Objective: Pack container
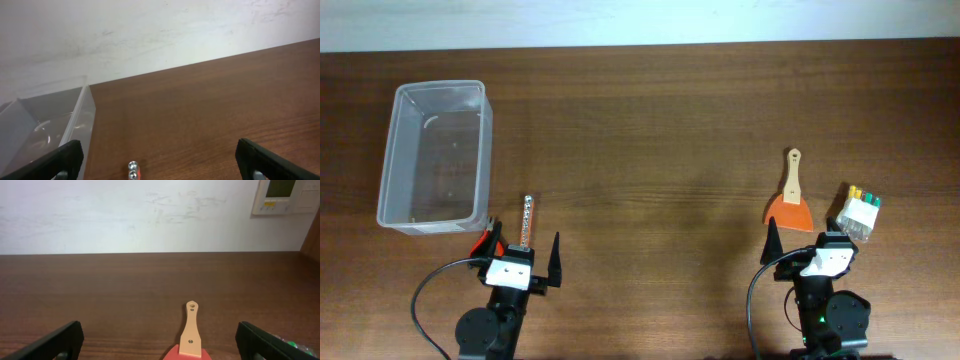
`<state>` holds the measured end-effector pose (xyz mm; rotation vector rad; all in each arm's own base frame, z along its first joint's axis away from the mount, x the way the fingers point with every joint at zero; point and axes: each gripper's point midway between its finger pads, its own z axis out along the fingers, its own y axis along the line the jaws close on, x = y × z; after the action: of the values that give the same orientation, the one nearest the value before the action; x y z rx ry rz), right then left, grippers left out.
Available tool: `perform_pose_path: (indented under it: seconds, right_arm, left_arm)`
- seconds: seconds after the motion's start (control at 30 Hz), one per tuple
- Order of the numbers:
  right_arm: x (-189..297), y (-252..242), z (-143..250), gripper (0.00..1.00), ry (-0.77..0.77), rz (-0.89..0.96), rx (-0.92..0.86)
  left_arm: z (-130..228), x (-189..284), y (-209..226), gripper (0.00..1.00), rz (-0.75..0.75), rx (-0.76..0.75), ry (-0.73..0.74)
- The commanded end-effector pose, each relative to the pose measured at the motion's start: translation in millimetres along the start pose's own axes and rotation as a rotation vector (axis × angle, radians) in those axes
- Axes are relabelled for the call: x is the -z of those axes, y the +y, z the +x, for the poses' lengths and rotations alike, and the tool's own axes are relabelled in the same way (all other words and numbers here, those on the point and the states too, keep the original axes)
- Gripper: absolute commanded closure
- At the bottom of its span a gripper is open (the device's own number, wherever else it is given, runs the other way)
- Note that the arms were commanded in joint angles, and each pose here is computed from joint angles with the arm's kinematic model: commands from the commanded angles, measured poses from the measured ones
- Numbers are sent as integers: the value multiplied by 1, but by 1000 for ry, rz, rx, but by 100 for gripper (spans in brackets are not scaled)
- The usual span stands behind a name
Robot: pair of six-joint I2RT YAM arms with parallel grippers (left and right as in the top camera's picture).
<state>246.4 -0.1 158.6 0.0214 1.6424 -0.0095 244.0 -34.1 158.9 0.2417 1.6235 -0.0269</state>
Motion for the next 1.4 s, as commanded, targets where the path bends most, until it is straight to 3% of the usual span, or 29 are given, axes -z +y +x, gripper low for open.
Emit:
perform_pose_path:
  seconds: [0.0, 1.37]
  right_arm:
    - [0, 2, 2, 1, 5, -10, 0]
    - [0, 7, 5, 1, 15, -34, -7]
  left_arm:
    - [-1, 1, -3, 1, 17, 9, -5]
    - [-1, 0, -1, 1, 5, 9, -5]
